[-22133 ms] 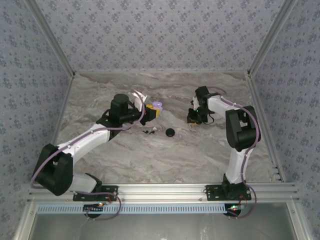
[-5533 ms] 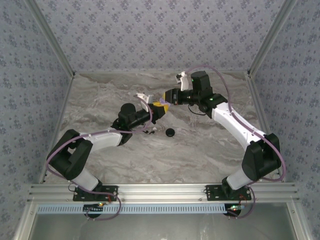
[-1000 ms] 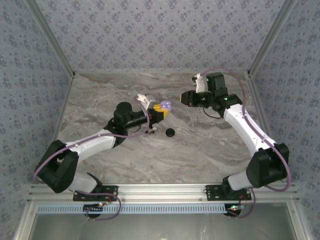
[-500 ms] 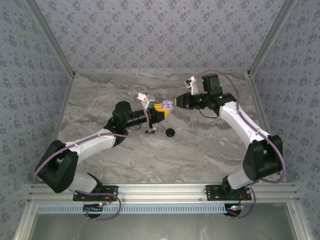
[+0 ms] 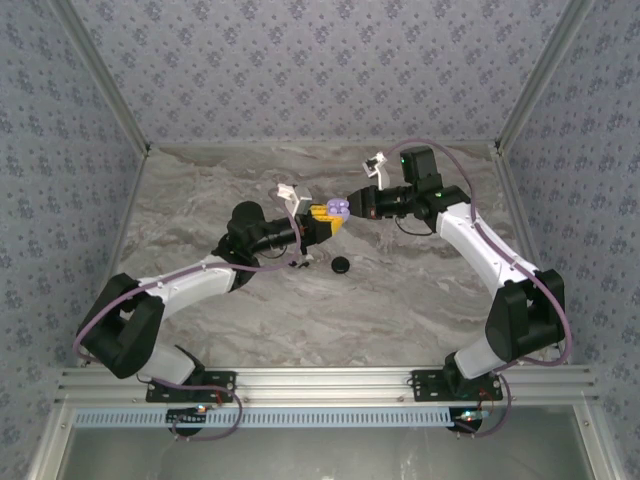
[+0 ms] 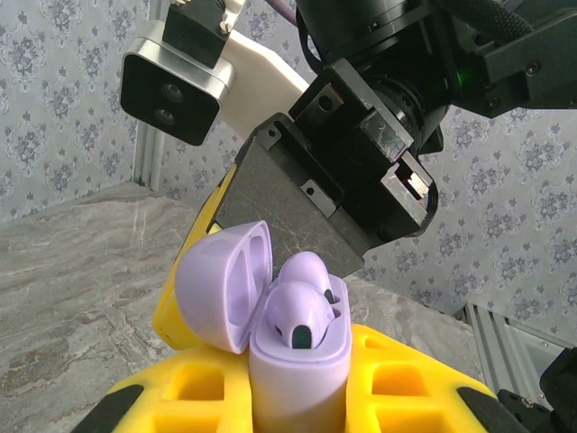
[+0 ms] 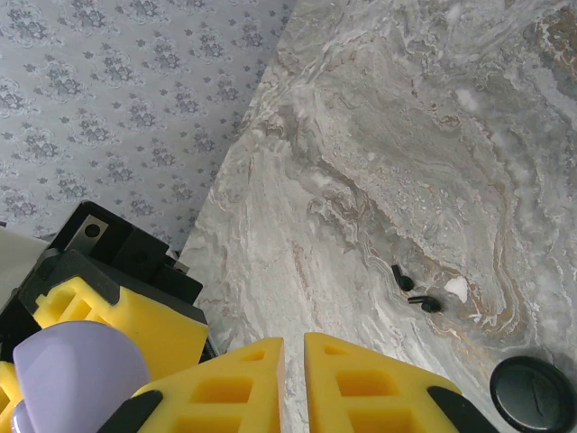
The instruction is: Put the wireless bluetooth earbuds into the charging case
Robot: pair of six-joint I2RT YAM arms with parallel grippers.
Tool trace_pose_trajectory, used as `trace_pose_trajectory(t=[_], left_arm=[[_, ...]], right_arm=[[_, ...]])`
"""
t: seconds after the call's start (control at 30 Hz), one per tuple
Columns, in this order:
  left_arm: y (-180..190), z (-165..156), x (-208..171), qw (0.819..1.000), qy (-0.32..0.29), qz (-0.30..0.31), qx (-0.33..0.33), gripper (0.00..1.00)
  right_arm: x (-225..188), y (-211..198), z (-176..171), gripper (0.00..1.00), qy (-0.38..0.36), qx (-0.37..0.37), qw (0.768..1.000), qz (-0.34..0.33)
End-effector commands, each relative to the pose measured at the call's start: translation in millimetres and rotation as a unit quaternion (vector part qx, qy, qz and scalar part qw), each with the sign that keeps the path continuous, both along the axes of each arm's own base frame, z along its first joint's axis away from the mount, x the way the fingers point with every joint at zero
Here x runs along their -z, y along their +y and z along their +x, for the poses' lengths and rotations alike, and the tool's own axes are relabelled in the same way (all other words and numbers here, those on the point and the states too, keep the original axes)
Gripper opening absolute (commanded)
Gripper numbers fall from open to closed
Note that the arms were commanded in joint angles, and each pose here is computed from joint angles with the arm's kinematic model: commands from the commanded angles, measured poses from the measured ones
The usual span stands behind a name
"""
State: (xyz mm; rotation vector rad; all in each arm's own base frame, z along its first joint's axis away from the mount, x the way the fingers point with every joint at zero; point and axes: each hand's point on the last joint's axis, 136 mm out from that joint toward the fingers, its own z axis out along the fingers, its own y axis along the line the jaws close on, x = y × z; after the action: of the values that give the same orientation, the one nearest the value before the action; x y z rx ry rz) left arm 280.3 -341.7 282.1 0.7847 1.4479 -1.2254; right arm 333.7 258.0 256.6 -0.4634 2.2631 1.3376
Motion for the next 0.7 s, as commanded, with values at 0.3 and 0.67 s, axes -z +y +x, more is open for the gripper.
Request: trace_pose_trajectory(t=[0.3,0.67], left_arm=[[-4,-1,4,1.0,0.007,-0.002,0.005,0.1],[3,6,13,0.999,0.028,0.004,-0.02,0.1]], right_arm=[[-44,1,-11,0.15,-0.065,-0.023,0.996,0.049],[-56,0,-21,0.15,-0.089,-0.033,0.993,0.067]])
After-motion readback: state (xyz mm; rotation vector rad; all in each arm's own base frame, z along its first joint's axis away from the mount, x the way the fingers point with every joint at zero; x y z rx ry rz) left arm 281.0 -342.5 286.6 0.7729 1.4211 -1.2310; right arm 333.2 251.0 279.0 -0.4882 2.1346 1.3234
